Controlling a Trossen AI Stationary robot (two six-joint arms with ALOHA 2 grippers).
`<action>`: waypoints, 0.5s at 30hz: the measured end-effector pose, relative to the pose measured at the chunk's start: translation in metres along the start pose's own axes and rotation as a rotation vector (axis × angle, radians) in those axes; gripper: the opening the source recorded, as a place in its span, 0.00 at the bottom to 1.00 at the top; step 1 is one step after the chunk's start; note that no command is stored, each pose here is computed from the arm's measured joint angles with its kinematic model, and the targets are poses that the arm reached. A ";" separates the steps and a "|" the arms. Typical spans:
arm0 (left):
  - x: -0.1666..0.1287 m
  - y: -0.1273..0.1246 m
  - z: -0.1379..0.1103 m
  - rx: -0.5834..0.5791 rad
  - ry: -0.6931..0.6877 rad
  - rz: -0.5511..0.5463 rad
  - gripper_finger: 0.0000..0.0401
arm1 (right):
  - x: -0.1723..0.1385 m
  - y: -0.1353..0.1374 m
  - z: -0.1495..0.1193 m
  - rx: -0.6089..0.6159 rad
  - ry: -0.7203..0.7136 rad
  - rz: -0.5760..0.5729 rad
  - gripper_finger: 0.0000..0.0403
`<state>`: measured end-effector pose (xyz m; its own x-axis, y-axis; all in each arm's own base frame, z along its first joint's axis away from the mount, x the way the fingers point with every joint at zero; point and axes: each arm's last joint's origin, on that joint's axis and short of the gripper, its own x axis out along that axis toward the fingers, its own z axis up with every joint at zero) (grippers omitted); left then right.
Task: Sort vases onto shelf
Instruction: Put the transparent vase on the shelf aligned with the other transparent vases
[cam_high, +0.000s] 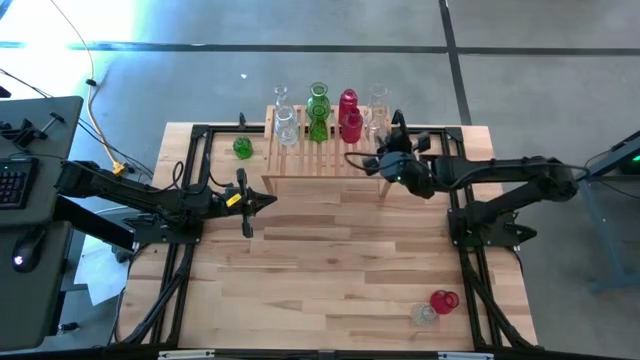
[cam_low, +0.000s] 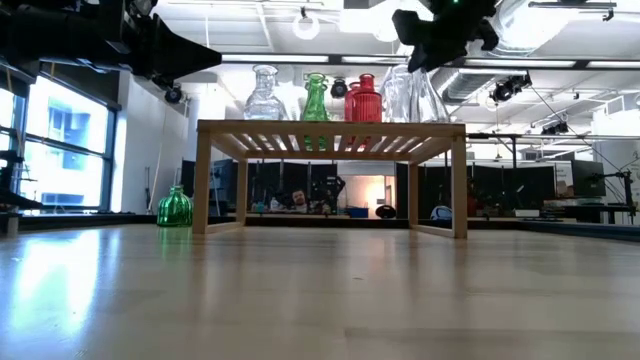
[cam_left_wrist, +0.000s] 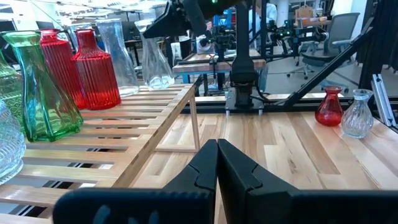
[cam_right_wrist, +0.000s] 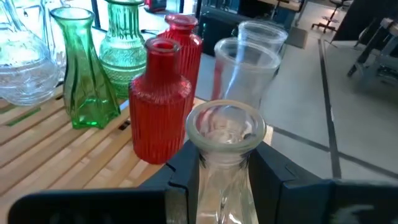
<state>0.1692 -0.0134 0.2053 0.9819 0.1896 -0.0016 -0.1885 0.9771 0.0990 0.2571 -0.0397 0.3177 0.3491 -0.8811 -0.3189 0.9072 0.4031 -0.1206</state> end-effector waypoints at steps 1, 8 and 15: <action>0.000 0.000 0.000 0.000 0.000 0.000 0.00 | 0.002 0.000 -0.003 0.007 0.001 0.001 0.20; 0.000 0.000 0.000 0.000 0.000 0.000 0.00 | 0.001 -0.011 -0.013 0.098 -0.042 0.003 0.20; 0.000 0.000 0.000 0.001 -0.001 0.000 0.00 | -0.005 -0.020 -0.007 0.174 -0.061 0.034 0.20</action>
<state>0.1692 -0.0134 0.2054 0.9819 0.1896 -0.0009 -0.1885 0.9769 0.1004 0.2357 -0.0414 0.3150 0.3892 -0.8831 -0.2622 0.9196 0.3888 0.0554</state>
